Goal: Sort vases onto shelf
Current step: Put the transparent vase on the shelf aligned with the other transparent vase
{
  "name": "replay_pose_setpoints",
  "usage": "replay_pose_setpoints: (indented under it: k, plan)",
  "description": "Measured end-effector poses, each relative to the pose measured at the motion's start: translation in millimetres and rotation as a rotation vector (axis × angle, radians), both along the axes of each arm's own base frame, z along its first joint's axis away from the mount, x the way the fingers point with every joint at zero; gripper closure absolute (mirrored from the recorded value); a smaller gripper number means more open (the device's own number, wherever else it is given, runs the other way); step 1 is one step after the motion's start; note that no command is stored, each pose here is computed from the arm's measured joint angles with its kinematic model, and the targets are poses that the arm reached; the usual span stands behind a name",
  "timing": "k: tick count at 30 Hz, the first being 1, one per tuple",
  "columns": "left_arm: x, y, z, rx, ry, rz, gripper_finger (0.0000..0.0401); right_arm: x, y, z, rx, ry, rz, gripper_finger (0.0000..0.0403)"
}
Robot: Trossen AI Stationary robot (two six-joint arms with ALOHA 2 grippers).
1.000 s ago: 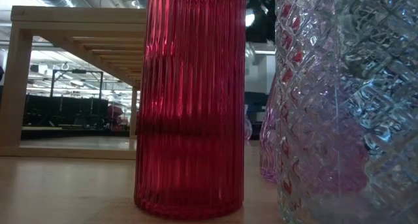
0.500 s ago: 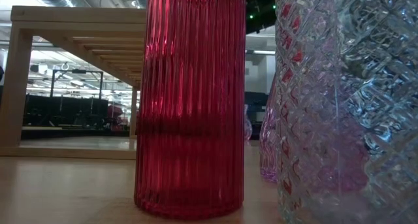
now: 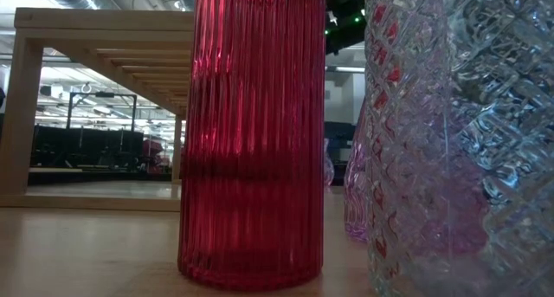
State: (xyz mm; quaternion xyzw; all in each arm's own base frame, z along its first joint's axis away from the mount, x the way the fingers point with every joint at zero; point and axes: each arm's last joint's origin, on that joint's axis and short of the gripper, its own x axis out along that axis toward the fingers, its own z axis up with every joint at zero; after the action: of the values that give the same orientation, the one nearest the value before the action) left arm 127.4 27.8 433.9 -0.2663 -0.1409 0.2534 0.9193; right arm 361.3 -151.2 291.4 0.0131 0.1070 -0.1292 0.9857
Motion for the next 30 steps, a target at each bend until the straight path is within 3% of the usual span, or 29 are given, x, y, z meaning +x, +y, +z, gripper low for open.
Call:
replay_pose_setpoints:
  k: [3,9,18,30]
  plan:
    - [0.1,0.0,0.0,0.0,0.0,0.0,0.0126,-0.1,0.1,-0.8,0.005,0.007,-0.002,0.0321]
    - [0.1,0.1,-0.1,0.0,0.001,0.0,0.0126,0.0,0.5,-0.7,0.007,0.006,0.007,0.027]
    - [0.1,0.0,0.0,0.0,0.0,0.0,0.0126,0.0,2.2,-1.2,-0.001,0.014,0.064,0.0285]
    - [0.0,0.0,0.0,0.0,0.0,0.0,0.0126,-1.4,-1.8,-0.4,-0.041,0.018,0.035,0.0275]
